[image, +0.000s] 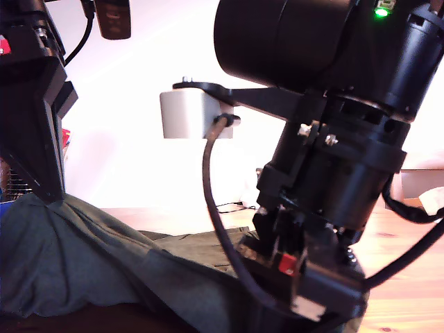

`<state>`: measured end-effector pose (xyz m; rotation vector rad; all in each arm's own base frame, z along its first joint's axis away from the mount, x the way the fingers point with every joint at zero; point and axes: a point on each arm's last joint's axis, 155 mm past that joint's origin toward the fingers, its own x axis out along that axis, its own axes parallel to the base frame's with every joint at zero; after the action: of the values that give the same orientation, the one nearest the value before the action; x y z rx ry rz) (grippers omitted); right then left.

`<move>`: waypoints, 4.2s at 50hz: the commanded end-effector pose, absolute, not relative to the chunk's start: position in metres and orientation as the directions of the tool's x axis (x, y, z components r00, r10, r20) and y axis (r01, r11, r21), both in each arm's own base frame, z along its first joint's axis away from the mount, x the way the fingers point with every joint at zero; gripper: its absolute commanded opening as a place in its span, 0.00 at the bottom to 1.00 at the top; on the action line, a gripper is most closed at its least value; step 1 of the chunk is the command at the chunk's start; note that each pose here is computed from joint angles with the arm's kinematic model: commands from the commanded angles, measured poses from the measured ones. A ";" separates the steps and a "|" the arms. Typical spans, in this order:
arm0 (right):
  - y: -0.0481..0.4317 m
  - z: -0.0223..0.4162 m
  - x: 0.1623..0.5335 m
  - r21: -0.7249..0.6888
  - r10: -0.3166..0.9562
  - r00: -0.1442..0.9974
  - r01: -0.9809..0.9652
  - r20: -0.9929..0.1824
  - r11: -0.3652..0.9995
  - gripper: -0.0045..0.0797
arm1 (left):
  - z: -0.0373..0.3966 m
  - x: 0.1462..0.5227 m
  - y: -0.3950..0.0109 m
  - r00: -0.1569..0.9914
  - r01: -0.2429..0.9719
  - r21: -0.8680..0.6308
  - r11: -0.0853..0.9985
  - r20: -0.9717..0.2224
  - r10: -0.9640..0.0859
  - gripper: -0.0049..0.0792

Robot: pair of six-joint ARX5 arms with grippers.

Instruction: Fold the underwear in front of you. After folding it, place it to the left side.

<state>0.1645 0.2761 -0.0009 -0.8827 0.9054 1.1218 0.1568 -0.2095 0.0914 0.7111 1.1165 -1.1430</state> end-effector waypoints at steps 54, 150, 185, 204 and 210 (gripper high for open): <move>0.264 0.081 0.187 -0.055 0.268 0.109 -0.978 -0.957 0.203 0.04 | 0.075 0.117 -0.180 -0.188 0.940 -0.237 0.246 -0.960 -0.207 0.03; 0.273 0.086 0.305 -0.107 0.449 0.256 -0.938 -0.856 0.331 0.04 | 0.096 0.266 -0.177 0.147 0.937 0.001 0.349 -0.908 -0.393 0.03; 0.272 0.110 0.362 -0.182 0.508 0.381 -0.899 -0.773 0.398 0.04 | 0.106 0.324 -0.164 0.328 0.899 0.142 0.415 -0.844 -0.423 0.03; 0.280 0.088 0.384 -0.172 0.485 0.370 -0.899 -0.792 0.403 0.04 | 0.105 0.339 -0.149 0.375 0.874 0.181 0.451 -0.841 -0.390 0.03; 0.282 0.086 0.391 -0.175 0.482 0.372 -0.897 -0.793 0.405 0.04 | 0.096 0.345 -0.144 0.368 0.868 0.168 0.467 -0.849 -0.380 0.03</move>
<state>0.3821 0.2822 0.0789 -0.6695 0.7510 0.9862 0.3417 -0.1470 0.1102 0.6915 0.8030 -0.8861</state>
